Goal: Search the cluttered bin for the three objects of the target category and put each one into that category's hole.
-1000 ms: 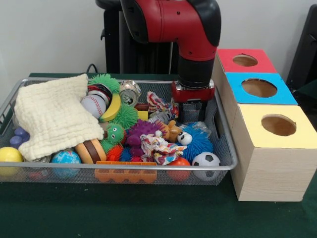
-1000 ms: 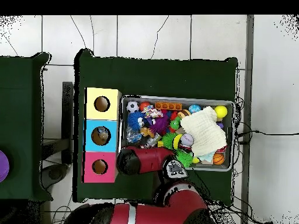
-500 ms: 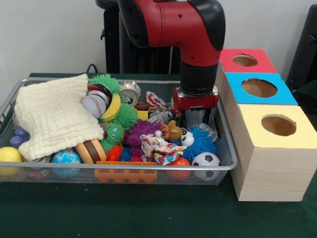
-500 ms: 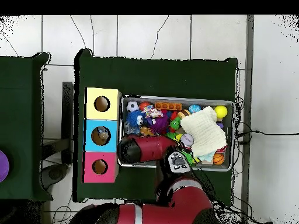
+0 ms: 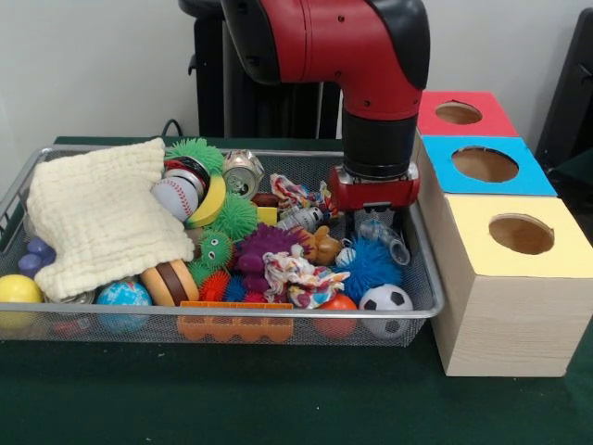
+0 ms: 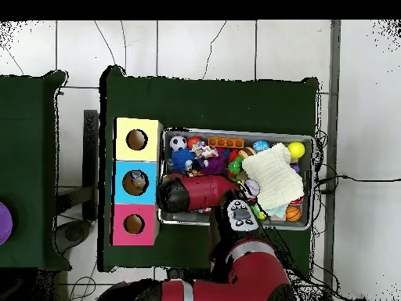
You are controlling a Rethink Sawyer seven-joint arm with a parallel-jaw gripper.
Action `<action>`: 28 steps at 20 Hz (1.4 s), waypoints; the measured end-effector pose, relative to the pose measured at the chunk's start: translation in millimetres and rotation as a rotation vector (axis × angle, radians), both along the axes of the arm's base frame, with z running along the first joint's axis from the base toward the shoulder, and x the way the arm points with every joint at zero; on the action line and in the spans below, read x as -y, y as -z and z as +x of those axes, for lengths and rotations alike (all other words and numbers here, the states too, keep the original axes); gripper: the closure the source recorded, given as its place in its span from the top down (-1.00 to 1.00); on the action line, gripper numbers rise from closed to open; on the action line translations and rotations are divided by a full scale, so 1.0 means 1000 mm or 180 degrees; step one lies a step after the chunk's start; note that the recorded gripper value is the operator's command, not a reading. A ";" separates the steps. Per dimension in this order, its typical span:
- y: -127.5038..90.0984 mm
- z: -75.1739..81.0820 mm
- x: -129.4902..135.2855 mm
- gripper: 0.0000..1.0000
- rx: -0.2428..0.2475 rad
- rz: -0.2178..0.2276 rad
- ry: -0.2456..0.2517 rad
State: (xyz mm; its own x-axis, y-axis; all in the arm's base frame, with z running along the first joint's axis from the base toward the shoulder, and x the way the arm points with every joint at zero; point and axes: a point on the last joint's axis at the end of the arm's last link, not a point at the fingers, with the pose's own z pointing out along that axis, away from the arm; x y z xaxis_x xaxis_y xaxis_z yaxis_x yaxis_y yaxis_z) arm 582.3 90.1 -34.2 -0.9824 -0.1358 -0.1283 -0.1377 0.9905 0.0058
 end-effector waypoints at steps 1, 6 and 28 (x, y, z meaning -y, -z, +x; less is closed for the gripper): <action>-0.006 0.006 -0.002 1.00 0.0047 0.0005 -0.0009; -0.014 0.013 -0.003 1.00 0.0110 0.0016 -0.0014; -0.017 0.017 -0.008 -1.00 0.0137 0.0046 -0.0023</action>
State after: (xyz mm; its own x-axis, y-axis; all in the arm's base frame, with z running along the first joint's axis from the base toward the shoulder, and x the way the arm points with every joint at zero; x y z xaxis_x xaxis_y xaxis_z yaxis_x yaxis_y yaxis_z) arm 599.1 97.9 -17.1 -0.9749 -0.1408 -0.1723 -0.1454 0.9893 0.0141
